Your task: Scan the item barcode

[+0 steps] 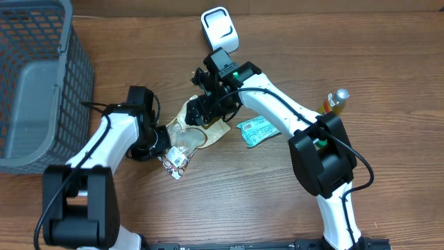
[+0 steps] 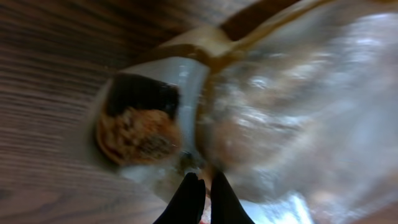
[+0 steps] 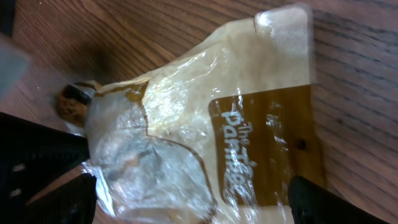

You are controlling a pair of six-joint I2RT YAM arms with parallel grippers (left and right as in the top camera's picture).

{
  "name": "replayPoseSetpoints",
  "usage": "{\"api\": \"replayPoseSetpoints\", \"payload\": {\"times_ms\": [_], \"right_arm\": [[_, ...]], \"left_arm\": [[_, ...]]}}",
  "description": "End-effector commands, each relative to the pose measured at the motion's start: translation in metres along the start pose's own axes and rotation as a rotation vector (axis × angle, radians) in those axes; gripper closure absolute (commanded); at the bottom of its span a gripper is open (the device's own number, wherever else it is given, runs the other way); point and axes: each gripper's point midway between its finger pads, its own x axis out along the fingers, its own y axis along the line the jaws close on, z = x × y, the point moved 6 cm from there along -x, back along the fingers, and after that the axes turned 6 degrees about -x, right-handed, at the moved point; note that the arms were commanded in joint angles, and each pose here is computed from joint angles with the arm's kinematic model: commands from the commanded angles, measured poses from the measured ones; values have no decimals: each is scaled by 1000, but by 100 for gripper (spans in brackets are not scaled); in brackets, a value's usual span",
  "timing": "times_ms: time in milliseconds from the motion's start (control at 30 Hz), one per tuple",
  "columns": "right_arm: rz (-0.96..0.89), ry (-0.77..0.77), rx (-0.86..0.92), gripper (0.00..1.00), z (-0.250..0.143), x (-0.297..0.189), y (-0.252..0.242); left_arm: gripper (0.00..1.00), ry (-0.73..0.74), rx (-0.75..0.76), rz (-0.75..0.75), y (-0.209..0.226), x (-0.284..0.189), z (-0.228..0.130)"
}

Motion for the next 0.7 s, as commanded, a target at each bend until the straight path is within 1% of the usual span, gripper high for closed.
{"api": "replayPoseSetpoints", "payload": {"times_ms": [0, 200, 467, 667], "right_arm": [[11, 37, 2, 5, -7, 20, -4], [10, 60, 68, 6, -11, 34, -10], [56, 105, 67, 22, -20, 39, 3], [76, 129, 36, 23, -25, 46, 20]], "left_arm": [[96, 38, -14, 37, 4, 19, -1], [96, 63, -15, 66, 6, 42, 4], [96, 57, -14, 62, 5, 48, 7], [96, 37, -12, 43, 2, 48, 11]]}}
